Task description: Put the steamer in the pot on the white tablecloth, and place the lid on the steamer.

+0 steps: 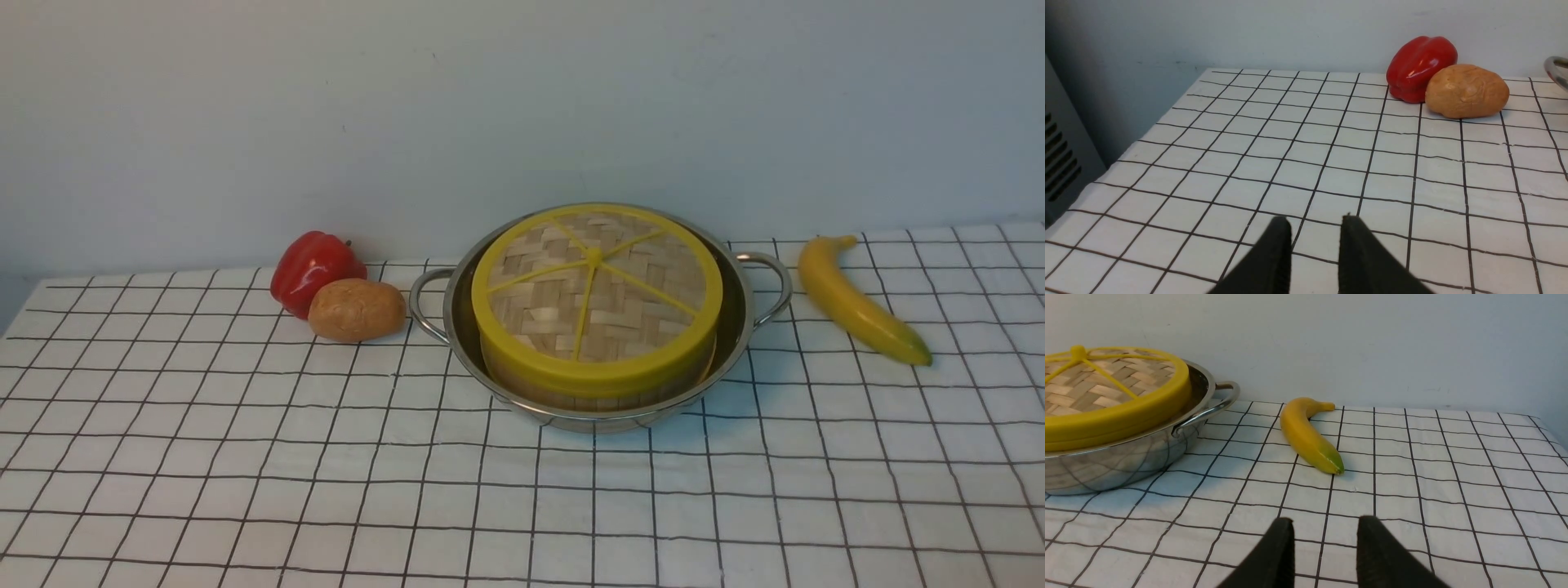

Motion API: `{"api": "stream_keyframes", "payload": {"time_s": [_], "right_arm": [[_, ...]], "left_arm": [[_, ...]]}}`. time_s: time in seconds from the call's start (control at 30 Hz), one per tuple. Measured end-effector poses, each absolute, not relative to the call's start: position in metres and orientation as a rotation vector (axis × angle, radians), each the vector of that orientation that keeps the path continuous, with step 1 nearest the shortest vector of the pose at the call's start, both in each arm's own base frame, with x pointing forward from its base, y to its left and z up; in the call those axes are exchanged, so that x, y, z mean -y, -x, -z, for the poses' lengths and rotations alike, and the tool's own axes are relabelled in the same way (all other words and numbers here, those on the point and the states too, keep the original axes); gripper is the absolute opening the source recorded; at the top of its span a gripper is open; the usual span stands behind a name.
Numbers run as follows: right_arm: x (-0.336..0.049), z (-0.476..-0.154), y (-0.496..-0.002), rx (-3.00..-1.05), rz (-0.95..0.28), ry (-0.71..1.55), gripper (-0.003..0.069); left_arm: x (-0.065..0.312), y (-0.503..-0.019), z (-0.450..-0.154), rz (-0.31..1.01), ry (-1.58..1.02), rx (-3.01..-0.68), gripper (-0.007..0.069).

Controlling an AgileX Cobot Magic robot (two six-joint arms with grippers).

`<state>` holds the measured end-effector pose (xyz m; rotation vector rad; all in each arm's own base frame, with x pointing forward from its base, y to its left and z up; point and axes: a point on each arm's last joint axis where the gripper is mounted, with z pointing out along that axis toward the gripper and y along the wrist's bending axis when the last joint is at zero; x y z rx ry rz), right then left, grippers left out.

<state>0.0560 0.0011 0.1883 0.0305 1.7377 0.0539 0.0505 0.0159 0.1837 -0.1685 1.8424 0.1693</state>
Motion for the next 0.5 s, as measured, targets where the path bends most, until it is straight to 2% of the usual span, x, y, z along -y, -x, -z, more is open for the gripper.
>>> {"api": "stream_keyframes", "payload": {"time_s": [0.5], "right_arm": [[-0.0011, -0.1883, -0.0560, -1.738, -0.055, -0.031, 0.0242]], "left_arm": [[-0.0159, -0.0505, -0.1837, -0.169, 0.169, -1.842, 0.0191]]}}
